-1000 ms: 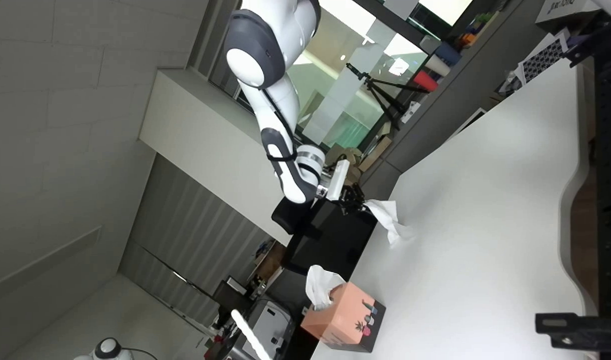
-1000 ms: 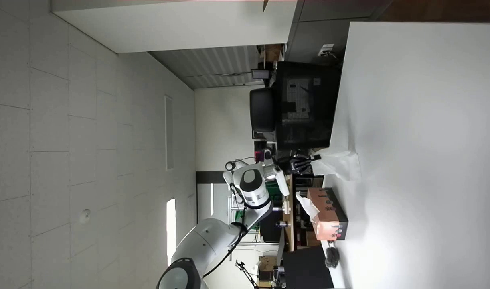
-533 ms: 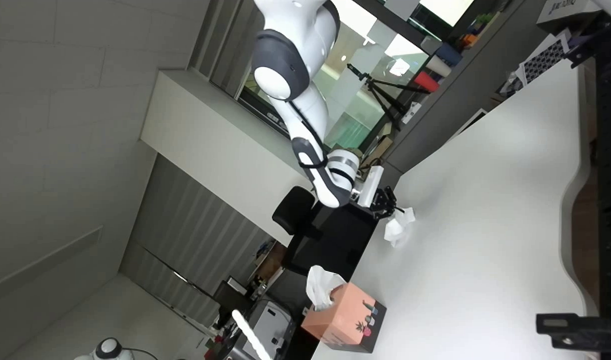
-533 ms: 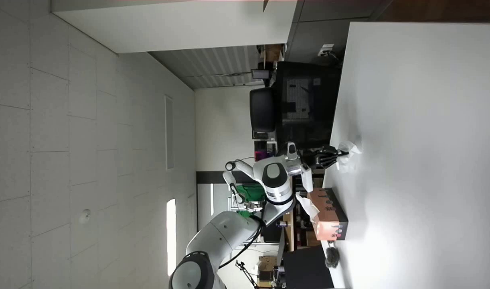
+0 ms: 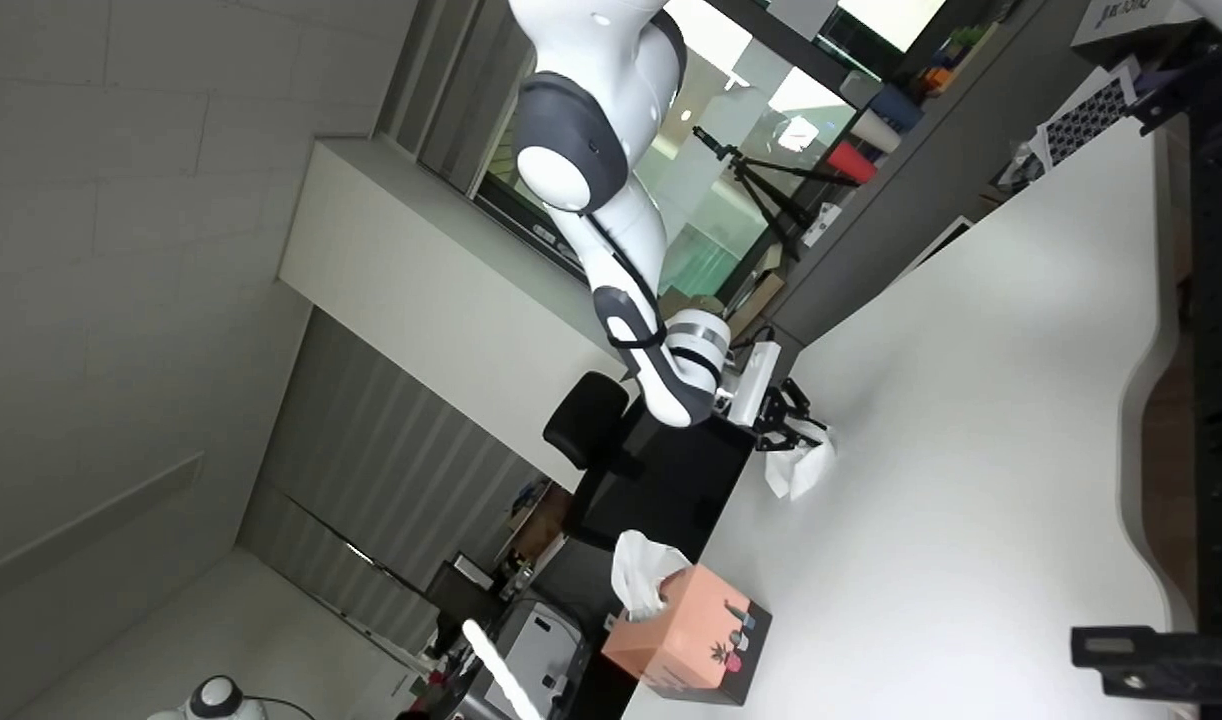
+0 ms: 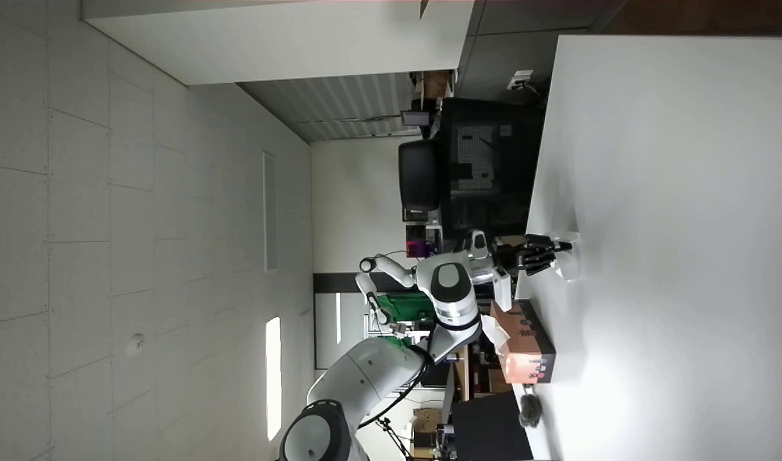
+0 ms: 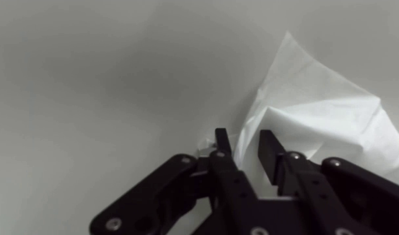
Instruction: Remove three tissues from the box and put them on the counter
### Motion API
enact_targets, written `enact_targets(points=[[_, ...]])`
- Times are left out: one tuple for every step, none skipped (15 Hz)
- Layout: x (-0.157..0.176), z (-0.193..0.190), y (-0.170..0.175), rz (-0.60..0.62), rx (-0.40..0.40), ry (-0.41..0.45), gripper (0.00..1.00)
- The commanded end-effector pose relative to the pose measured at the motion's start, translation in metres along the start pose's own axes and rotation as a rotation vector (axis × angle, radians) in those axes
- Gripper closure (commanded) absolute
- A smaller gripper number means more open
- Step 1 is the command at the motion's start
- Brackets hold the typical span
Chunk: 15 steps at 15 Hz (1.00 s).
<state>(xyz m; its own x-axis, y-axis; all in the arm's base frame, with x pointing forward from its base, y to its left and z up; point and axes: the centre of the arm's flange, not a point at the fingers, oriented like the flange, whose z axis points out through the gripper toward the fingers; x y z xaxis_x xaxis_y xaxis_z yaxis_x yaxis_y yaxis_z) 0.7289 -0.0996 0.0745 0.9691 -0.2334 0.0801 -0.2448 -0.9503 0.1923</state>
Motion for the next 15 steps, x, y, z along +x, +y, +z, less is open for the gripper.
enact_targets(points=[[0.004, -0.042, 0.001, -0.004, -0.002, 0.0, 0.39], [0.005, -0.057, 0.002, -0.017, -0.002, 0.002, 0.33], [0.006, -0.071, 0.002, -0.03, 0.006, 0.007, 0.25], [0.008, -0.084, 0.002, -0.045, 0.006, 0.009, 0.19], [0.008, -0.1, 0.001, -0.062, 0.01, 0.017, 0.13], [0.009, -0.113, 0.0, -0.076, 0.011, 0.026, 0.05], [0.008, -0.127, -0.003, -0.101, 0.014, 0.034, 0.02], [0.008, -0.139, -0.006, -0.121, 0.015, 0.044, 0.0], [0.007, -0.15, -0.01, -0.141, 0.015, 0.055, 0.0], [0.007, -0.158, -0.014, -0.157, 0.017, 0.062, 0.0], [0.006, -0.165, -0.02, -0.175, 0.018, 0.065, 0.0], [0.005, -0.17, -0.026, -0.19, 0.021, 0.072, 0.0], [0.004, -0.173, -0.034, -0.216, 0.032, 0.08, 0.0], [0.002, -0.173, -0.041, -0.241, 0.046, 0.089, 0.0], [-0.001, -0.172, -0.051, -0.275, 0.064, 0.106, 0.0]])
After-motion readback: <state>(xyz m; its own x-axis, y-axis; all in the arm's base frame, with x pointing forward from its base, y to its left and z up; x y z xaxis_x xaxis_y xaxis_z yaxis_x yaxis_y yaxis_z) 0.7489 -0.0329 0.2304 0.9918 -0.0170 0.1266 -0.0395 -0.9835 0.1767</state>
